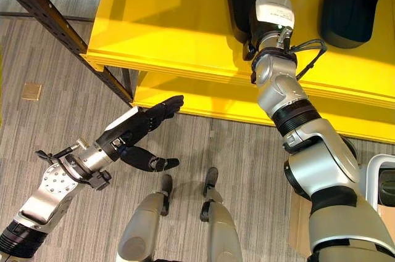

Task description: Move parts from the plastic box to the shelf.

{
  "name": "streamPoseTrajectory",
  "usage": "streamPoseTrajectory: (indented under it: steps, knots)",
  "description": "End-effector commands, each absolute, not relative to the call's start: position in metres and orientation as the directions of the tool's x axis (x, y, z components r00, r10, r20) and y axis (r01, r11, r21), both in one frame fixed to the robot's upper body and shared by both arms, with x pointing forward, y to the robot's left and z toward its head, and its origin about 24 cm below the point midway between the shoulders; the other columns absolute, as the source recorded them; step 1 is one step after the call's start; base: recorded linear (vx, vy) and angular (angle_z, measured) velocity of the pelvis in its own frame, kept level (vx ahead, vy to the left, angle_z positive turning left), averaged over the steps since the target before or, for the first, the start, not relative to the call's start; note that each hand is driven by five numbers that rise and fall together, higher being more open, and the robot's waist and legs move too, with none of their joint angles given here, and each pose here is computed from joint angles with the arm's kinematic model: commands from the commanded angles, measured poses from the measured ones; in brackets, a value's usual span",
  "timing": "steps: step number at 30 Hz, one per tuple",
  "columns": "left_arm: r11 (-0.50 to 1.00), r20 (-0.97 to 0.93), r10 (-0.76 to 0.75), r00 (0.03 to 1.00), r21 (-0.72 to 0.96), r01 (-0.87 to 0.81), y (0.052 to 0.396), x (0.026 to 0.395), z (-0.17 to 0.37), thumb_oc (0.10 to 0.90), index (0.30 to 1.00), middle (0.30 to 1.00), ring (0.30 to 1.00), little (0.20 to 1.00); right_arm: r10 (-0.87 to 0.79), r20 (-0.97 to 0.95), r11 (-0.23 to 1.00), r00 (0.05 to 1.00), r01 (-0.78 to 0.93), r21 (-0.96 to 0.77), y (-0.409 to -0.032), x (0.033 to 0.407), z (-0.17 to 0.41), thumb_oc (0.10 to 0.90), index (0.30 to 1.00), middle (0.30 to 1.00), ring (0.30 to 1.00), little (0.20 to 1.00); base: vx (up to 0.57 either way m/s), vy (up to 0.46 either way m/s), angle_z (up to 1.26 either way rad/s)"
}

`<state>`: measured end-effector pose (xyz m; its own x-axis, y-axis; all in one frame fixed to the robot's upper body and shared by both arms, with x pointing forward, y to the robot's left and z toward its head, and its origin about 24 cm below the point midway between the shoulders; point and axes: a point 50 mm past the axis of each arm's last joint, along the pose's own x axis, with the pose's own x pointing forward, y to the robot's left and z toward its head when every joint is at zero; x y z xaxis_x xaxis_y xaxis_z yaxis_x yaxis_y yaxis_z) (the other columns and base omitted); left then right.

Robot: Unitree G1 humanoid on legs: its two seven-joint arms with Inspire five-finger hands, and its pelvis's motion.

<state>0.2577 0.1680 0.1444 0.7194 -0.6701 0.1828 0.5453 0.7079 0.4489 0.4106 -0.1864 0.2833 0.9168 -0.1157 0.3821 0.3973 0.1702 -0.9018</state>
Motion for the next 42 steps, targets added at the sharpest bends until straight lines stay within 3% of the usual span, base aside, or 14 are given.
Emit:
streamPoseTrajectory:
  steps: [1, 9, 14, 18, 27, 35, 42]
  knots:
    - [0.693, 0.371, -0.718, 0.589, 0.461, 0.555, 0.146, 0.239, 0.171, 0.9, 1.0, 1.0, 1.0, 1.0, -0.062, 0.572, 0.083, 0.818, 0.575, -0.814, -0.181, 0.401, 0.342, 0.4, 0.3, 0.3, 0.3, 0.3, 0.04, 0.017, -0.05]
    - [0.586, 0.348, -0.81, 0.471, 0.465, 0.664, 0.127, 0.237, 0.173, 0.9, 1.0, 1.0, 1.0, 1.0, -0.185, 0.527, -0.02, 0.83, 0.533, -0.846, -0.237, 0.394, 0.331, 0.4, 0.3, 0.3, 0.3, 0.3, -0.01, 0.175, 0.54]
    - [0.574, 0.34, -0.819, 0.463, 0.488, 0.658, 0.121, 0.233, 0.165, 0.9, 1.0, 1.0, 1.0, 1.0, -0.166, 0.53, -0.028, 0.831, 0.533, -0.845, -0.224, 0.4, 0.326, 0.4, 0.3, 0.3, 0.3, 0.3, 0.17, -0.239, 0.16]
    - [0.523, 0.319, -0.852, 0.415, 0.524, 0.672, 0.111, 0.235, 0.165, 0.9, 1.0, 1.0, 1.0, 1.0, -0.255, 0.533, -0.025, 0.807, 0.545, -0.838, -0.242, 0.397, 0.327, 0.4, 0.3, 0.3, 0.3, 0.3, 0.2, -0.472, 1.17]
    - [0.555, 0.335, -0.832, 0.443, 0.508, 0.658, 0.114, 0.235, 0.164, 0.9, 1.0, 1.0, 1.0, 1.0, -0.244, 0.522, -0.02, 0.817, 0.534, -0.845, -0.236, 0.397, 0.343, 0.4, 0.3, 0.3, 0.3, 0.3, 0.08, -0.16, 0.06]
    - [0.587, 0.356, -0.81, 0.467, 0.493, 0.642, 0.113, 0.236, 0.161, 0.9, 1.0, 1.0, 1.0, 1.0, -0.39, 0.535, -0.061, 0.75, 0.559, -0.827, -0.262, 0.39, 0.344, 0.4, 0.3, 0.3, 0.3, 0.3, 0.02, 0.043, -0.17]
    - [0.632, 0.377, -0.775, 0.508, 0.453, 0.628, 0.116, 0.238, 0.162, 0.9, 1.0, 1.0, 1.0, 1.0, -0.377, 0.466, -0.038, 0.801, 0.489, -0.871, -0.262, 0.395, 0.331, 0.4, 0.3, 0.3, 0.3, 0.3, 0.06, 0.075, -0.21]
